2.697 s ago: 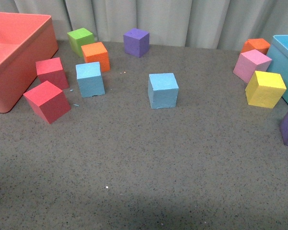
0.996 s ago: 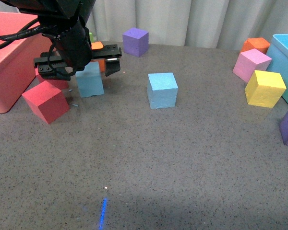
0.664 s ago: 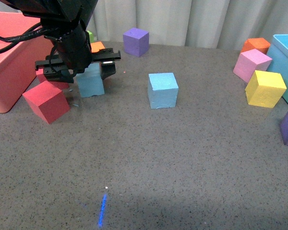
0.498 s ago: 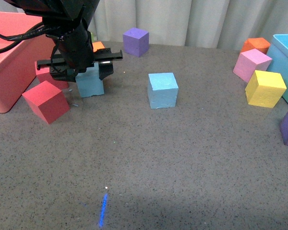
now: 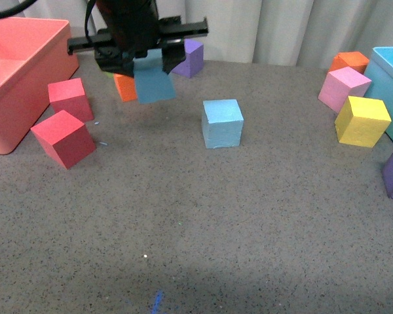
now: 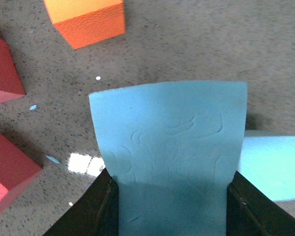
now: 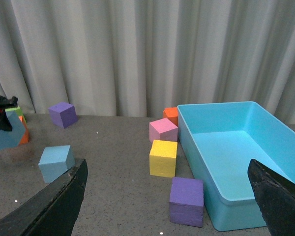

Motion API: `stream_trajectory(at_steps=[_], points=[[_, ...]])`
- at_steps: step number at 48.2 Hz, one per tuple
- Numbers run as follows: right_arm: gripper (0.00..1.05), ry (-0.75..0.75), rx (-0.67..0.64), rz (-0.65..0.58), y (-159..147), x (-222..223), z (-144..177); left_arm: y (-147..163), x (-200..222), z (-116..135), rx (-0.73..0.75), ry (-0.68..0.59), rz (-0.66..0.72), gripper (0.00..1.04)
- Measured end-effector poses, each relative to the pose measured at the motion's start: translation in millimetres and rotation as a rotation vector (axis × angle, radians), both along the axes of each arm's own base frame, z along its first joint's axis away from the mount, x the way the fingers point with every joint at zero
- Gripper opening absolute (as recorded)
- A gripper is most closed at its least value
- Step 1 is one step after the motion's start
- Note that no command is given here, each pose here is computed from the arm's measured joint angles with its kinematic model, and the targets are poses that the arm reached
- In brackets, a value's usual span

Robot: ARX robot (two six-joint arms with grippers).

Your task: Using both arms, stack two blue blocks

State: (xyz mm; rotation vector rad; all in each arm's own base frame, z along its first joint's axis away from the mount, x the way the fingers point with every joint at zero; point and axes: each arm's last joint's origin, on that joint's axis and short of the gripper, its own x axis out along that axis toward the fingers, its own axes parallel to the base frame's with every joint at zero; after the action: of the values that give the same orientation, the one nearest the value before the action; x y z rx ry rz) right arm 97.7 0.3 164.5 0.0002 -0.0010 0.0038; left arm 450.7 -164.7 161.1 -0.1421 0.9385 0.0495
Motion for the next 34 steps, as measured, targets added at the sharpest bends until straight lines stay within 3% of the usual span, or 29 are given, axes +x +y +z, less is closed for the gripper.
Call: stream_trajectory(at_steps=[4,11,21,34], points=[[0.95,0.000,0.000,0.000,0,0,0,-22,-9,17,0.002,-0.024,-0.027,0.40],[0.95,0.000,0.000,0.000,0,0,0,-54,-20,25,0.009,-0.022,-0.067,0.39],[0.95,0.000,0.000,0.000,0,0,0,-86,-22,18,0.016,-0.005,-0.085,0.39],[0.95,0.000,0.000,0.000,0,0,0,-101,-18,2,0.030,0.022,-0.088,0.39]])
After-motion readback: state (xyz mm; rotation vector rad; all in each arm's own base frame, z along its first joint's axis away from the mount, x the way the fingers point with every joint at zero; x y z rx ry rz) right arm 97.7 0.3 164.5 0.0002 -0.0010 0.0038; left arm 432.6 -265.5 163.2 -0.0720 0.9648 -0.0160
